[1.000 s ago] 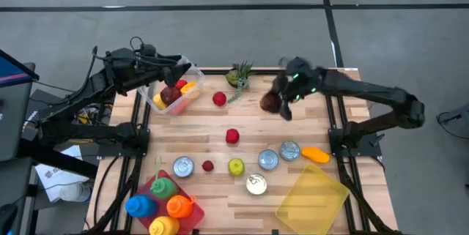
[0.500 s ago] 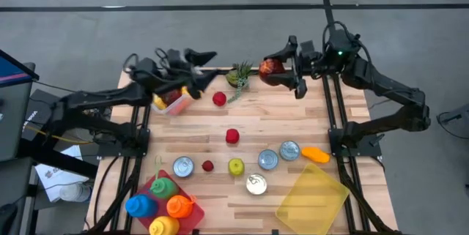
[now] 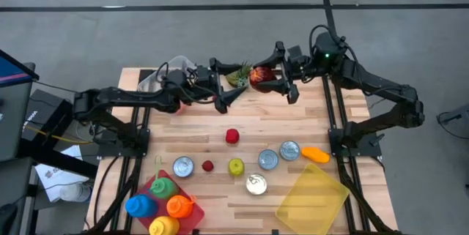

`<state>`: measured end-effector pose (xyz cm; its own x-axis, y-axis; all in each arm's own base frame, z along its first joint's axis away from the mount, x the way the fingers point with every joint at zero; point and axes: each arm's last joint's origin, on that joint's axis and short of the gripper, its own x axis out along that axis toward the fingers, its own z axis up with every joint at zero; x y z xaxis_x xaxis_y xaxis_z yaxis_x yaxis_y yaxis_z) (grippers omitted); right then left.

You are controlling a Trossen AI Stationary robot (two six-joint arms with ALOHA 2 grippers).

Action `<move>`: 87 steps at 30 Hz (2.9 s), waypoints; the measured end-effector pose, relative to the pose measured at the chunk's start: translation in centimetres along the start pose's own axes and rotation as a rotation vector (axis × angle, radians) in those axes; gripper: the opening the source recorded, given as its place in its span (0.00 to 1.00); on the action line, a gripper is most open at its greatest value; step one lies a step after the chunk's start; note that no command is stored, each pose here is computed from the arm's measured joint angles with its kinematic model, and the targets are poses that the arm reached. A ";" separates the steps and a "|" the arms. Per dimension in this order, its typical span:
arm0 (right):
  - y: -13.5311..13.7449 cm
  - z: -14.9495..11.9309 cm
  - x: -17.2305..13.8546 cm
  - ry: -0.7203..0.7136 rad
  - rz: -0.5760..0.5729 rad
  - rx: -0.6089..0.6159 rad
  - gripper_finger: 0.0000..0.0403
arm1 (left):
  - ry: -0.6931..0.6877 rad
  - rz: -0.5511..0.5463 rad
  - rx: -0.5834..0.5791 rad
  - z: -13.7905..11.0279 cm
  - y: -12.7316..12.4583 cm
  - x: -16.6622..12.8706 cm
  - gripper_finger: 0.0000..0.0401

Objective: Pick & Place Food Item
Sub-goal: Put the red apple into the transparent bin

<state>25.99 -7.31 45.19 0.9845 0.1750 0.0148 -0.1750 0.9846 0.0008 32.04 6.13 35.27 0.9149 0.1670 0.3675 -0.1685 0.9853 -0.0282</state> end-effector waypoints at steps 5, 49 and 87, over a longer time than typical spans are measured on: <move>0.0 -0.3 0.5 0.008 0.010 0.000 0.65 | 0.009 -0.075 -0.036 -0.1 -0.2 0.0 0.93; -0.2 -1.6 3.6 -0.010 0.074 0.091 0.65 | 0.093 -0.157 -0.088 0.0 -0.9 1.0 0.65; 0.2 5.8 -5.7 0.405 -0.129 0.002 0.95 | 0.694 0.831 -0.004 6.6 4.7 -12.4 0.64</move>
<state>20.23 -8.13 50.88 0.9246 0.0379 -0.3791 -0.0496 0.9985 -0.0212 17.51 8.45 36.71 0.5233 0.7654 -0.3746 -0.8317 0.5545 -0.0288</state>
